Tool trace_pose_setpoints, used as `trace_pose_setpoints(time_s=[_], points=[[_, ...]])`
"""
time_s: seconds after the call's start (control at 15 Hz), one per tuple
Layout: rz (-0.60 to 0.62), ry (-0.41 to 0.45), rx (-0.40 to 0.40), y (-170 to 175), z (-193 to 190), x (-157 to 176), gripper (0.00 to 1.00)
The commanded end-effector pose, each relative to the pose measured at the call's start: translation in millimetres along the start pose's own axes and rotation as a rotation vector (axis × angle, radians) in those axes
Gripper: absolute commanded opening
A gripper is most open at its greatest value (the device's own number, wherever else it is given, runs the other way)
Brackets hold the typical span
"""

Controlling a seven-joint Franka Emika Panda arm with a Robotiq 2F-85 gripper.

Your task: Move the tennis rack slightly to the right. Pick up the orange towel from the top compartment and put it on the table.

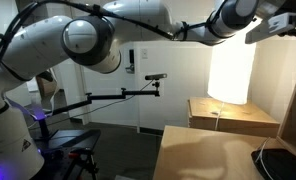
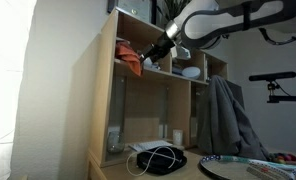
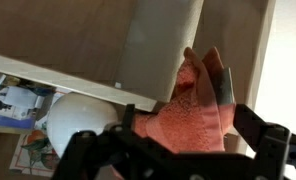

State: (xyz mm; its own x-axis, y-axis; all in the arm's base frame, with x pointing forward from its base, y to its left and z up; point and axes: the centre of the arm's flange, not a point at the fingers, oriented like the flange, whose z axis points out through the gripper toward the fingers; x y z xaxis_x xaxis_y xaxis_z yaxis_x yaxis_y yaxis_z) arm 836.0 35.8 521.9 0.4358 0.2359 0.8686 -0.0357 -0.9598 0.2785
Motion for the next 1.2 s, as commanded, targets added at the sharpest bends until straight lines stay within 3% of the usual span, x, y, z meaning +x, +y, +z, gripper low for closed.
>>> trace_pose_setpoints(time_s=[0.0,1.07,1.13], points=[[-0.017,-0.022,-0.009,-5.0,53.4,52.6,1.00],[-0.105,-0.041,-0.044,-30.5,58.0,45.9,1.00],[-0.100,-0.037,-0.045,-30.9,57.8,46.0,0.75]])
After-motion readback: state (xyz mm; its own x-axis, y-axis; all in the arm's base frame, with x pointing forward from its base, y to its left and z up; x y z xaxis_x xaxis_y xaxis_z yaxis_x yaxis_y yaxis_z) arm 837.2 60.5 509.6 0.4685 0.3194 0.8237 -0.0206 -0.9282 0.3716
